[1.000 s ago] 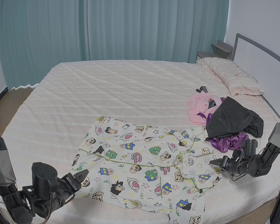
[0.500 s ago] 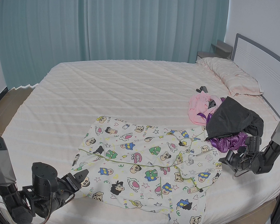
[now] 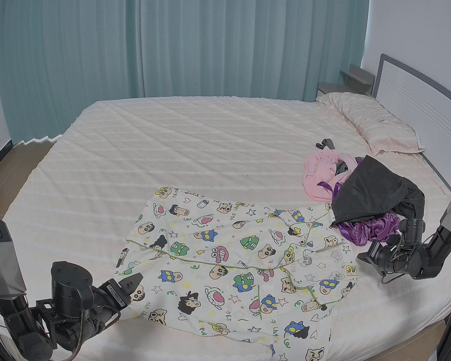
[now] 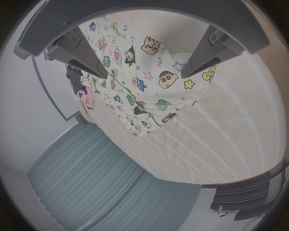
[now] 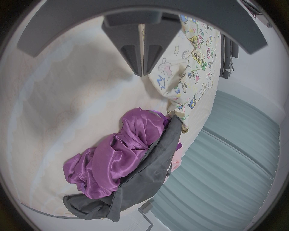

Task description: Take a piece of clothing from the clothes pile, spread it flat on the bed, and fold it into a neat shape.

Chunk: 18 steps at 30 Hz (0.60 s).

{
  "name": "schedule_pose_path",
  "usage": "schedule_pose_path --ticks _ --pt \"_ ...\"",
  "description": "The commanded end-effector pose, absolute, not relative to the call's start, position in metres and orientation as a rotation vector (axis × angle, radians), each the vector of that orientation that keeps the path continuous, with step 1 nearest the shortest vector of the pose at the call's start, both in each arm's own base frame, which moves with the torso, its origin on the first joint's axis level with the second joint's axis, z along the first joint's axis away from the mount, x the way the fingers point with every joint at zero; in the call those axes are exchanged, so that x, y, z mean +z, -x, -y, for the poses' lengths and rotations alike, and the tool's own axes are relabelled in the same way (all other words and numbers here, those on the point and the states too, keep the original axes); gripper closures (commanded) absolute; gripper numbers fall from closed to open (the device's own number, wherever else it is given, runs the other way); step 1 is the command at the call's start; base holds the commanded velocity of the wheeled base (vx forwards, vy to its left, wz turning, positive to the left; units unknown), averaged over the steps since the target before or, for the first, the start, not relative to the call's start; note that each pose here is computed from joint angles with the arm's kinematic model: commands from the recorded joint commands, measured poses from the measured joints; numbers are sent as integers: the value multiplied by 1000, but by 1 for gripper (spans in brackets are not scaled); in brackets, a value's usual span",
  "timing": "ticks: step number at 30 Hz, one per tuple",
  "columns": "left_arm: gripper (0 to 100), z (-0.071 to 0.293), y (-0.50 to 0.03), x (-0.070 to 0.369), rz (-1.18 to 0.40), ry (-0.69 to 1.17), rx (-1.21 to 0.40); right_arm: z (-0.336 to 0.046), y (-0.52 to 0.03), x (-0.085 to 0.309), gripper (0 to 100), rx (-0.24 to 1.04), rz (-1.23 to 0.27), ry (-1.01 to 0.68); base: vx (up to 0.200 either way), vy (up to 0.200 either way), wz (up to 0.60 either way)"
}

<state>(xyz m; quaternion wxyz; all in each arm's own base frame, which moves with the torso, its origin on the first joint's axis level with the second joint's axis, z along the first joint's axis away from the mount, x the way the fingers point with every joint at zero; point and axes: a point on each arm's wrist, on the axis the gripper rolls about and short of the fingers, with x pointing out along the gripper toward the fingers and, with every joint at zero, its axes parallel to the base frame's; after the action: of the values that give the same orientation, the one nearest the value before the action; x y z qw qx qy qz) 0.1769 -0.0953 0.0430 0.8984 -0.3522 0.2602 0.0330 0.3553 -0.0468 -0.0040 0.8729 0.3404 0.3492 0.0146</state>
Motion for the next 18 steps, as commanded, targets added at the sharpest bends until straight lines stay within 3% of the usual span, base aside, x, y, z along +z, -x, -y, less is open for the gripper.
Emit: schedule_pose_path --ticks 1,10,18 --pt "0 92 -174 41 -554 726 77 46 -348 6 100 34 -720 -716 0 0 0" --pt "0 70 -186 42 -542 778 130 38 -303 30 100 33 -737 -722 0 0 0" --pt "0 61 -187 33 -661 819 90 24 -275 45 100 53 -742 -701 0 0 0"
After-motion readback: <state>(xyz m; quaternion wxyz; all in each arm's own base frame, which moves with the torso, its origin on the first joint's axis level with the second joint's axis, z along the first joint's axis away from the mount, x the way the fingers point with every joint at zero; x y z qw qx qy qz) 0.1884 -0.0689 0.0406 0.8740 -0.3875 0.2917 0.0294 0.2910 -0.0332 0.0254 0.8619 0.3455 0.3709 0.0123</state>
